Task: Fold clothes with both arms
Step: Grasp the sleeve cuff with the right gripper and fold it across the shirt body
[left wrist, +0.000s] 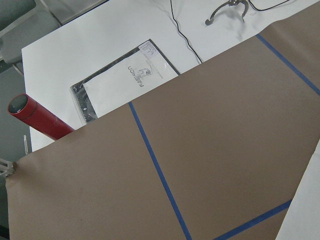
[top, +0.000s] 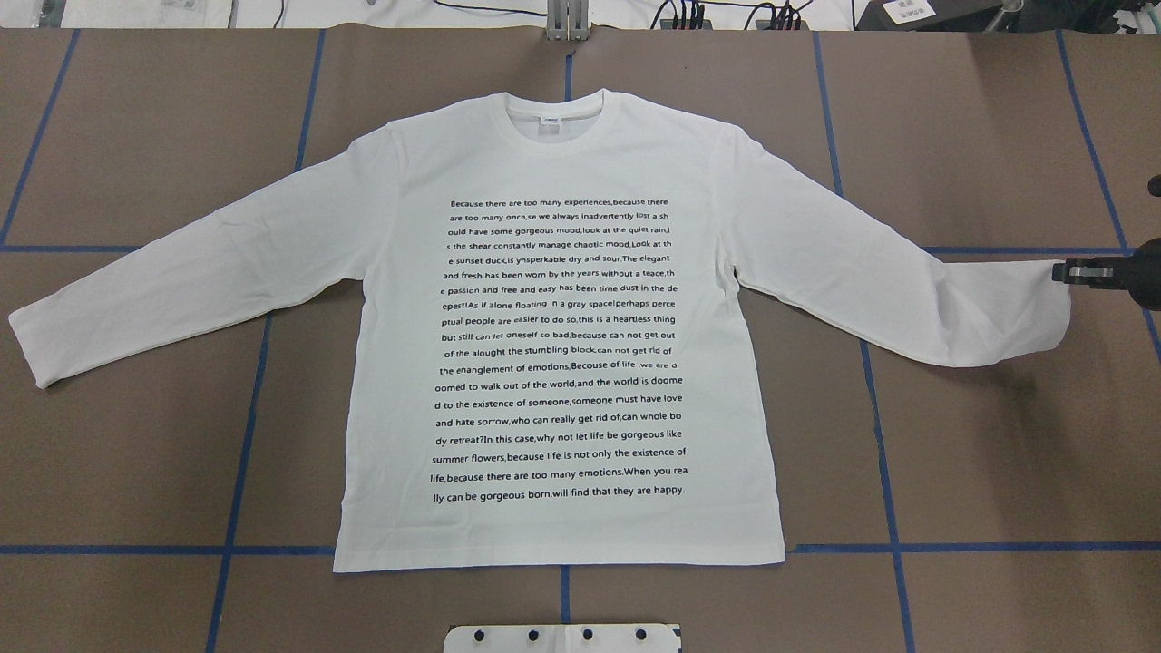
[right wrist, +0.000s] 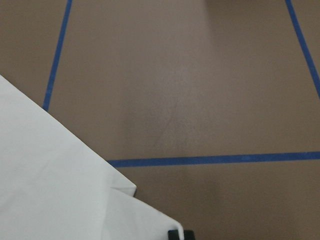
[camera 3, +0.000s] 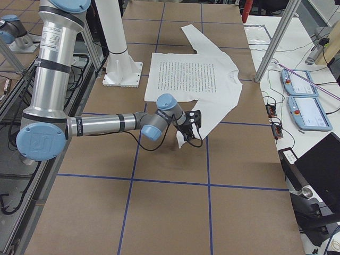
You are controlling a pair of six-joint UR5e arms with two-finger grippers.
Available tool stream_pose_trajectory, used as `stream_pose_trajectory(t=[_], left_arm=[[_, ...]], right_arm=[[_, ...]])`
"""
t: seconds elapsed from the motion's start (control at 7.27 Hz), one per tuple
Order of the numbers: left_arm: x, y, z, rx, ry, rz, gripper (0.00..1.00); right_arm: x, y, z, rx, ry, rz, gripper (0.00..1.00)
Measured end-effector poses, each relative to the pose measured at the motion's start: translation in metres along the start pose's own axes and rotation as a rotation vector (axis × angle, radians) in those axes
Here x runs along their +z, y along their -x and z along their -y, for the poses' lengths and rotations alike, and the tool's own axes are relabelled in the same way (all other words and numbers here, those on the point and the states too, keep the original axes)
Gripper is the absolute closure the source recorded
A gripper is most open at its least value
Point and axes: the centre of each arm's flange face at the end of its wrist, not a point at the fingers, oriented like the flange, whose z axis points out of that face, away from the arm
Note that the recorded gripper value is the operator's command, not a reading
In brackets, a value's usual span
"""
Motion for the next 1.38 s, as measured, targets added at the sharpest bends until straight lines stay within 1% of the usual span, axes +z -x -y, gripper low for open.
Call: stream_pose_trajectory(t=[0.14,0.28,0.41,0.55,0.69,0.83,0.96,1.1,1.24,1.38], left_arm=[[0.000,0.000,0.000,-0.001,0.001,0.000,0.00],[0.001,0.000,-0.001,-0.001,0.001,-0.001,0.00],[0.001,0.000,-0.001,-0.001,0.001,0.000,0.00],[0.001,0.001,0.000,-0.001,0.001,0.000,0.00],[0.001,0.001,0.000,-0.001,0.002,0.000,0.00],[0.002,0.001,0.000,-0.003,0.003,-0.001,0.00],[0.003,0.001,-0.001,-0.005,0.006,-0.001,0.00],[0.003,0.002,-0.001,-0.007,0.007,-0.001,0.00],[0.004,0.002,-0.002,-0.008,0.008,-0.001,0.00],[0.004,0.002,-0.002,-0.008,0.009,-0.001,0.00]], right_arm=[[-0.022,0.019,0.022,0.019,-0.027,-0.013,1.00],[-0.034,0.039,0.044,0.030,-0.060,-0.022,1.00],[-0.039,0.063,0.068,0.039,-0.086,-0.044,1.00],[-0.041,0.095,0.096,0.050,-0.098,-0.080,1.00],[-0.044,0.136,0.122,0.064,-0.099,-0.115,1.00],[-0.045,0.189,0.137,0.085,-0.098,-0.145,1.00],[-0.041,0.244,0.138,0.111,-0.110,-0.169,1.00],[-0.031,0.299,0.132,0.143,-0.132,-0.178,1.00],[-0.017,0.355,0.131,0.184,-0.157,-0.175,1.00],[-0.006,0.414,0.139,0.224,-0.190,-0.168,1.00]])
